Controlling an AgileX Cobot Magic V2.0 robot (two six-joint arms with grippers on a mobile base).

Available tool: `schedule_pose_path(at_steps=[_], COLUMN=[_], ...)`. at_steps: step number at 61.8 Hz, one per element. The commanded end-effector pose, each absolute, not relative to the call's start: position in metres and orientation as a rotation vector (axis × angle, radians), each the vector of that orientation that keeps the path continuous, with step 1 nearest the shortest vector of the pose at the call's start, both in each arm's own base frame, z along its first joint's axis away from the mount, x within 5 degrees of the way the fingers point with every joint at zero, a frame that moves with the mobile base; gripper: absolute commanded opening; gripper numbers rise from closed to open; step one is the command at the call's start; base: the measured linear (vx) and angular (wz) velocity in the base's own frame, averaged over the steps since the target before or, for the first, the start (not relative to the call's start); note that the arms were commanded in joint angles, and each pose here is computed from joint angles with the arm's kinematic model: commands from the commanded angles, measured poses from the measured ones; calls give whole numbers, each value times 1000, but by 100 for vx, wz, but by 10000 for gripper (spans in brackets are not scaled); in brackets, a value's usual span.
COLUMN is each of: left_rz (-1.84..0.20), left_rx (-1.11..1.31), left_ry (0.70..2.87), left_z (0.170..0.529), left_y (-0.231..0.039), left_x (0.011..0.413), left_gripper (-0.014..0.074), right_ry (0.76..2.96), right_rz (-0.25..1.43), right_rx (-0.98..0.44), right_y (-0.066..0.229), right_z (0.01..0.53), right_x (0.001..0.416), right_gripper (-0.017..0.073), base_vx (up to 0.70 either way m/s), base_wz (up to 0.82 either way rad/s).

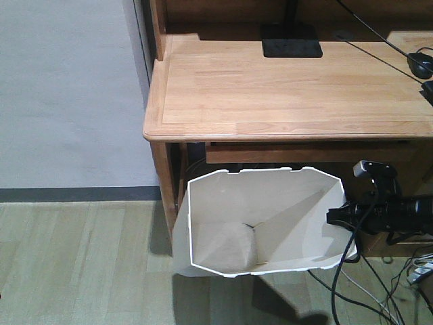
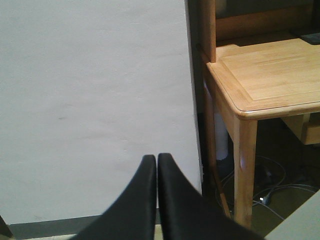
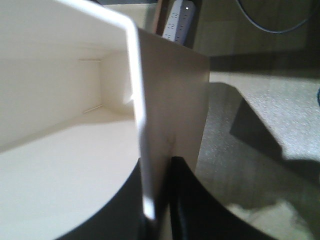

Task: Move trash bin to bedside with robot
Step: 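Hold the bin in the right gripper while driving toward the bed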

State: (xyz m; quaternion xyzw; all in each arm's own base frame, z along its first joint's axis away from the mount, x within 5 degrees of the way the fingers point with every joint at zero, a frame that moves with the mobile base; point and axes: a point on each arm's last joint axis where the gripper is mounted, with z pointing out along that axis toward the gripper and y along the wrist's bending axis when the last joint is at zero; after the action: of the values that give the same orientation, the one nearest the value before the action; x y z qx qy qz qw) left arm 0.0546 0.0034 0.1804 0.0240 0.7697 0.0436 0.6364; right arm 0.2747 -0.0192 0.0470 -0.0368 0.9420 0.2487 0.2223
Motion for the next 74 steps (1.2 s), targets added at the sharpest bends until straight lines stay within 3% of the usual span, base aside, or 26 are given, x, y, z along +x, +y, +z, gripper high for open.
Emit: schedule_pose_path(at_steps=[1, 44, 74], left_rz=[78, 78, 78], left_rx=[56, 56, 56], left_ry=[1704, 1704, 1704], left_z=[178, 178, 178], left_y=[2, 2, 2], left_x=[56, 56, 56], left_gripper=[-6, -6, -6], right_ry=[2381, 2382, 2382], right_rz=[882, 881, 881], right_rx=[-98, -97, -97], right_y=[-9, -9, -9], right_z=[81, 81, 81], right_x=[287, 287, 287], right_gripper=[-6, -6, -6], base_vx=[0, -1, -4], base_wz=[0, 5, 44])
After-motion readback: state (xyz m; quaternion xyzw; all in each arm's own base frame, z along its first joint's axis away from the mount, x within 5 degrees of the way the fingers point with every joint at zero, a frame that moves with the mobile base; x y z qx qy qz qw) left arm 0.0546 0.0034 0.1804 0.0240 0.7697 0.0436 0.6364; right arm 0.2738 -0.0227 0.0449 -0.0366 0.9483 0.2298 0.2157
